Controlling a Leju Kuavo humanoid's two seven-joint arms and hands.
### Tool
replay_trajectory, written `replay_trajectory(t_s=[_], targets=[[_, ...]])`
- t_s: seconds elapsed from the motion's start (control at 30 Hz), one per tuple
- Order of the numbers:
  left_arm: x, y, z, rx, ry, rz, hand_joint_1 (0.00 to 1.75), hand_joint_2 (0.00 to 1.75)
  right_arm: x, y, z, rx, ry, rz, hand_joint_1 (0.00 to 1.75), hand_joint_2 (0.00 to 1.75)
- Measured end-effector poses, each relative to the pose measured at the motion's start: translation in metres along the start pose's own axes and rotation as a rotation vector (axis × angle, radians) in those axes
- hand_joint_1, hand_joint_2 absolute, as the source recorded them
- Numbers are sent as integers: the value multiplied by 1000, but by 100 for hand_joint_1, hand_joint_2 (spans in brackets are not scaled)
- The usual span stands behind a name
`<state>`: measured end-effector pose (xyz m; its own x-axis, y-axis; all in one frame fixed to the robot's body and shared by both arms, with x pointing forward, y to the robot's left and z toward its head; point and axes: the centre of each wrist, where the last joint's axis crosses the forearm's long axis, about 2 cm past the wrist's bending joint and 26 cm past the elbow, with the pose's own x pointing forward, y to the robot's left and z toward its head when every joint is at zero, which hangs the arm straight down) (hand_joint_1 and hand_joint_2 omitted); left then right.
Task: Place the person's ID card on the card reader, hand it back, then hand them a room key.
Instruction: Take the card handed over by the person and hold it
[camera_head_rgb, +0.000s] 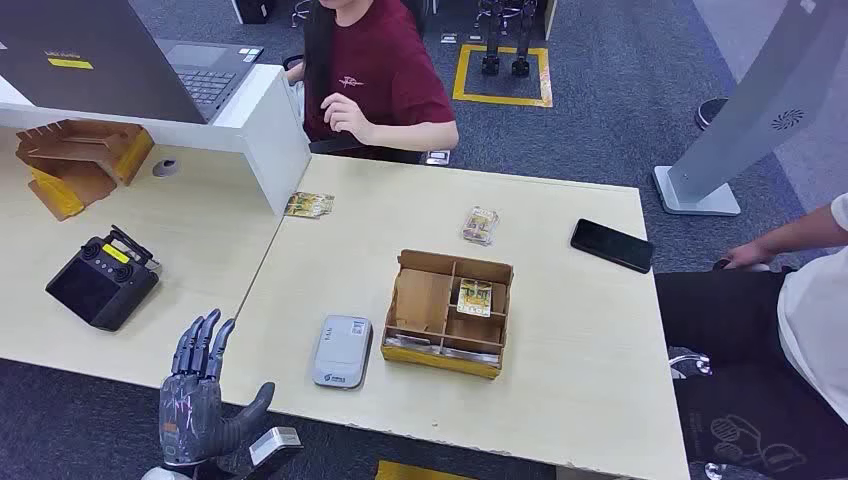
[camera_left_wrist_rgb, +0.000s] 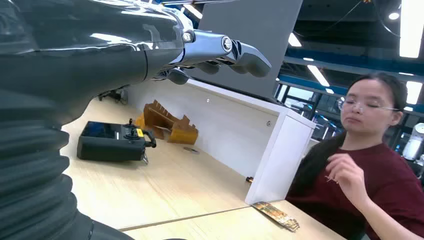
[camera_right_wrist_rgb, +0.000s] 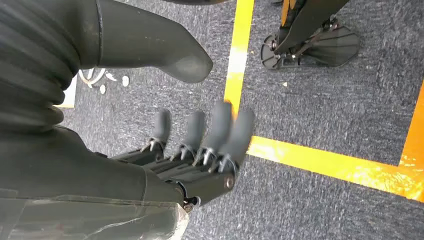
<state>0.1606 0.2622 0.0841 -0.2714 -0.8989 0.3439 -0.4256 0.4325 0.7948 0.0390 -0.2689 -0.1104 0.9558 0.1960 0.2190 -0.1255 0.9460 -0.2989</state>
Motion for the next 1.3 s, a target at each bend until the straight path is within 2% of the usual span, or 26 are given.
replay_trajectory(t_s=[0.23,0.37,0.57,0.83,1.3], targets=[[0,0,0,-1,1,-2,0,175,0,2,1,18,-21,22,175,175],[0,0,0,-2,1,-2,0,175,1,2,1,15,-21,25,2,175],[3,0,0,-2,-11,-13,0,175,1,3,1,-15,-5,67,0,175],[14,-2,-12,25,-53,-39,0,175,3,5,2,-9,-20,142,0,175],[18,-7,-71,101,-63,-231,0,175,12,4,0,7,-64,220,0,175]])
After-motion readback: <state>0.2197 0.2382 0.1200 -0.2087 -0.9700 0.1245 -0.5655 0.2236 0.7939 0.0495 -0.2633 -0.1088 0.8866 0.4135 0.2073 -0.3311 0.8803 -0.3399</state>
